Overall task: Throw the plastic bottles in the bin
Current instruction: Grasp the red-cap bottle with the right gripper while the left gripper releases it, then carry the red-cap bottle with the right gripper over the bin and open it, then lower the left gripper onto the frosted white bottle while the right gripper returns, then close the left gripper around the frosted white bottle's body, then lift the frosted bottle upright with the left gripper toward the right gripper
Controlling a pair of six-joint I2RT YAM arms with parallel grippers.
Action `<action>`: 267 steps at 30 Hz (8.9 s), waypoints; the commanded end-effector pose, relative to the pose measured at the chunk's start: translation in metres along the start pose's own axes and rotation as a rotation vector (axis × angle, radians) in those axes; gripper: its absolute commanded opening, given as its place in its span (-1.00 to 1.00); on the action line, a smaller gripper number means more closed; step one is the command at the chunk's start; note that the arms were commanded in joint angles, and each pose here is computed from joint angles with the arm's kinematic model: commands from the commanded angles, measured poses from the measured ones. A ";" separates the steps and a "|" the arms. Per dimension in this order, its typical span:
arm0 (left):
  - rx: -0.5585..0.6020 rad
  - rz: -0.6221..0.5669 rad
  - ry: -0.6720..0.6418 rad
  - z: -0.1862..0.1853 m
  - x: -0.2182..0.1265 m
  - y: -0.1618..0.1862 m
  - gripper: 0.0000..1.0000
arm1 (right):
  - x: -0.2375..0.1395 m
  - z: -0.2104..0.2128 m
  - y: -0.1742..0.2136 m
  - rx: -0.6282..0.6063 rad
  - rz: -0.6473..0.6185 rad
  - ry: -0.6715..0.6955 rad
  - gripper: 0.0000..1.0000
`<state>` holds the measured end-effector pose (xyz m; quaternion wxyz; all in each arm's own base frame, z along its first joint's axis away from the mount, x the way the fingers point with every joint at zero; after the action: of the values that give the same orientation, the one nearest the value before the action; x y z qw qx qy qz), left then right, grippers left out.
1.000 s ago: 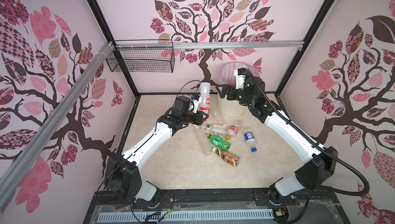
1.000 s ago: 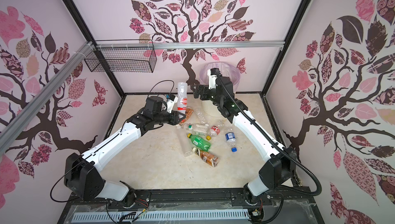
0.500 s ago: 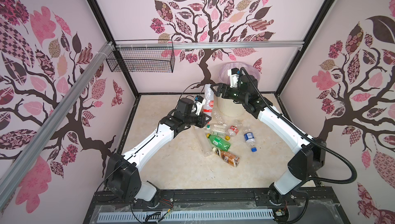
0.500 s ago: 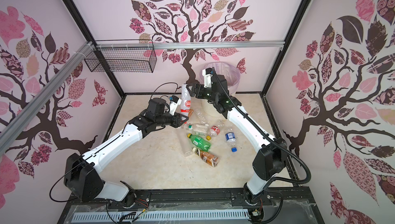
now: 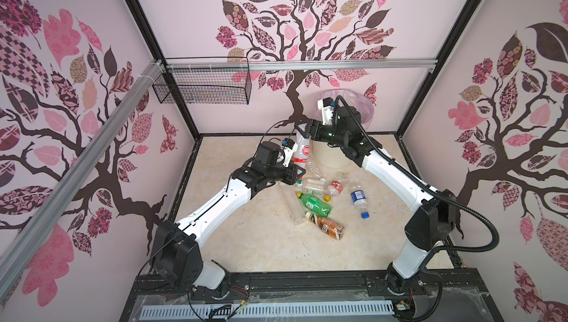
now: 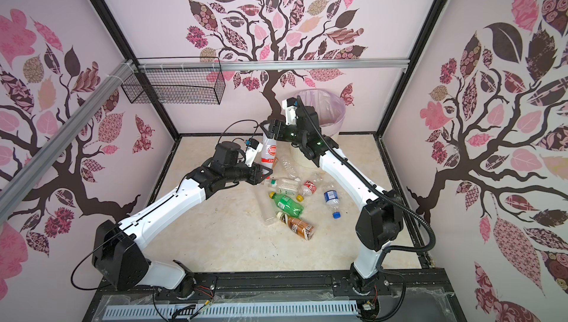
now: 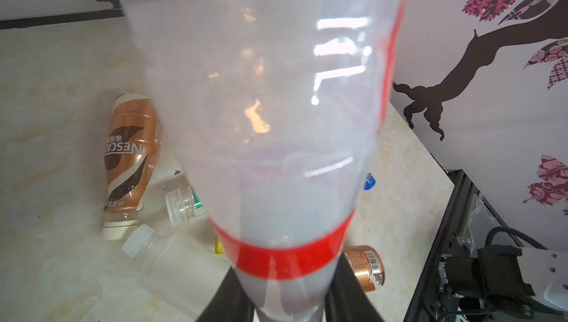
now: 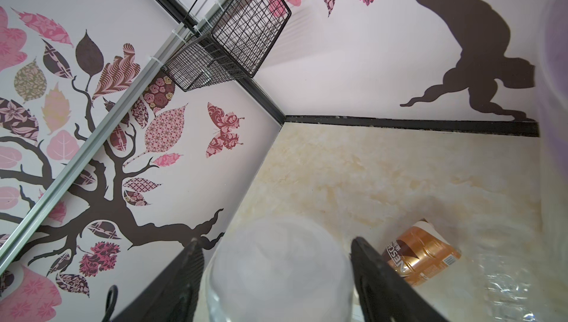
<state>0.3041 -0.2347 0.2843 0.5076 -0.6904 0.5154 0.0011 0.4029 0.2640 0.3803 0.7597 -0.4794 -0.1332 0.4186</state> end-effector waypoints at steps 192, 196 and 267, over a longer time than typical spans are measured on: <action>-0.412 0.453 -0.674 0.067 0.058 0.161 0.96 | -0.124 -0.052 0.143 -0.189 0.110 0.385 0.99; -0.465 0.460 -0.678 0.080 0.051 0.164 0.96 | -0.123 -0.056 0.158 -0.159 0.138 0.377 0.99; -0.047 -0.089 -0.235 -0.005 -0.041 0.002 0.12 | -0.041 0.005 0.070 0.073 0.045 0.070 0.99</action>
<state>0.2700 -0.2058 0.2698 0.5109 -0.7204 0.4489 0.1359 0.3304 0.2435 0.3251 0.7686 -0.4793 -0.0758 0.4169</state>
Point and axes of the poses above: each gripper's point midway between its finger pads, its own x axis out along the fingers, its own z axis along the line the jaws close on, y = z × x, the point moved 7 cm from there along -x, back along the fingers, and after that the axes turned 8 degrees about -x, right-handed, at the moved point
